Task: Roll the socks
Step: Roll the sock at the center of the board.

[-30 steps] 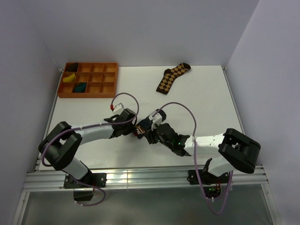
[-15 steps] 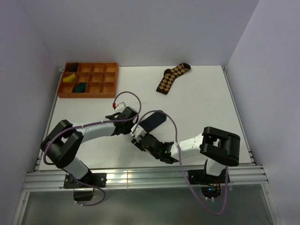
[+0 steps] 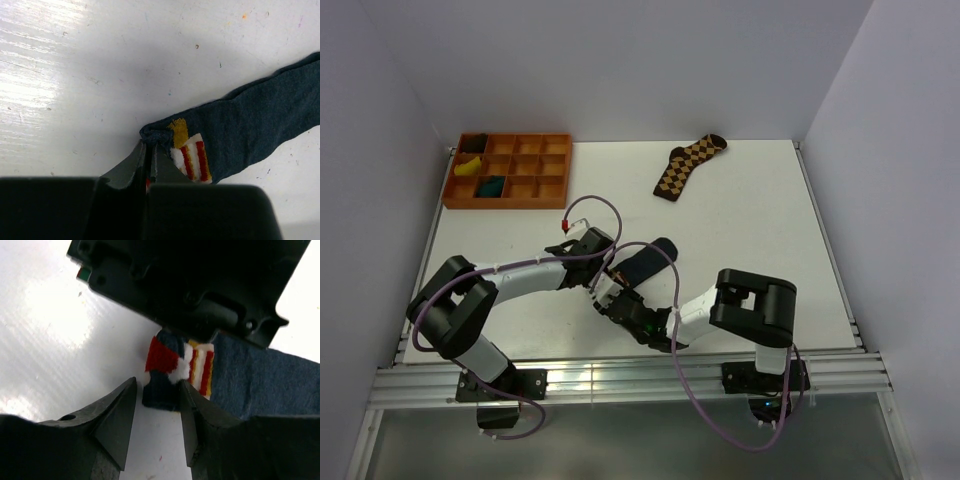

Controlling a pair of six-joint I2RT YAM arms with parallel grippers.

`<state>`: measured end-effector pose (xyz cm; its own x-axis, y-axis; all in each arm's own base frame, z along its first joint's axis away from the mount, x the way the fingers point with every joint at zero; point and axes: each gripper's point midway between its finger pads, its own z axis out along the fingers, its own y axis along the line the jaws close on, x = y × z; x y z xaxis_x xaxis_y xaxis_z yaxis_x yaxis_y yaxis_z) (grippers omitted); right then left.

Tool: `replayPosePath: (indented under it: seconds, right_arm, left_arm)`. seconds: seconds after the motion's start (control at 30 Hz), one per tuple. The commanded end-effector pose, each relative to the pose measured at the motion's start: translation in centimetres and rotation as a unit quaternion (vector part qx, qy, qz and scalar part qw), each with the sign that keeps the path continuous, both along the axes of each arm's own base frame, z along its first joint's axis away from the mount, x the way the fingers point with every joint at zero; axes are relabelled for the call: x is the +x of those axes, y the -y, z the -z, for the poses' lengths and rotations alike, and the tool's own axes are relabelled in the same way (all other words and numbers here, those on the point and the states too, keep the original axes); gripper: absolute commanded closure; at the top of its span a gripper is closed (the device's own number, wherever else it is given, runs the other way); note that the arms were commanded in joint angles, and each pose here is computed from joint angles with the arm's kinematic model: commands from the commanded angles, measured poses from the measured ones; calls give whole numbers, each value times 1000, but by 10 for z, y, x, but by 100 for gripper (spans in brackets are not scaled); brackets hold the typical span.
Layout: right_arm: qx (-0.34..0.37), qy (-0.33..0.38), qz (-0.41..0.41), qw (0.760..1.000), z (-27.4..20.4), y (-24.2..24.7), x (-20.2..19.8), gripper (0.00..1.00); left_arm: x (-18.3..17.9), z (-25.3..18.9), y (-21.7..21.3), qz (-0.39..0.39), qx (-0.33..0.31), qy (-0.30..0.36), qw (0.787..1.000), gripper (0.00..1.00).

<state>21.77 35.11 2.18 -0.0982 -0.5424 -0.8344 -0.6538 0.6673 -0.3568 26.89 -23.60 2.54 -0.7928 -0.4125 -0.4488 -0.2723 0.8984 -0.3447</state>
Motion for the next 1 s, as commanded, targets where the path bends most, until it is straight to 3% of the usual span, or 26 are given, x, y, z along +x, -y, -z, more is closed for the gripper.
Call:
replayPosePath:
  seconds: [0.0, 0.2, 0.37, 0.43, 0.57, 0.77, 0.97]
  right_arm:
    - [11, 23, 19, 999, -7, -7, 8, 53]
    - [2, 13, 31, 999, 6, -1, 8, 66]
    - [14, -15, 30, 999, 10, 3, 0, 93]
    - [21, -32, 27, 999, 13, 4, -5, 99]
    - [52, -95, 18, 994, 19, 7, -11, 100]
    - [113, -166, 15, 979, 16, 16, -9, 100]
    - [178, -242, 7, 954, 12, 26, -5, 100]
  left_arm:
    - [-9, 7, 1, 19, 12, -24, 999, 100]
    - [-11, 9, 2, 19, 4, -28, 999, 100]
    - [-9, 7, 3, 10, -3, -24, 1000, 98]
    - [-9, 6, 2, 5, -5, -21, 1000, 93]
    - [-4, -4, 0, -15, -26, -4, 1000, 79]
    - [9, -27, -15, -63, -76, 31, 995, 51]
    - [14, -51, -25, -105, -139, 81, 981, 42]
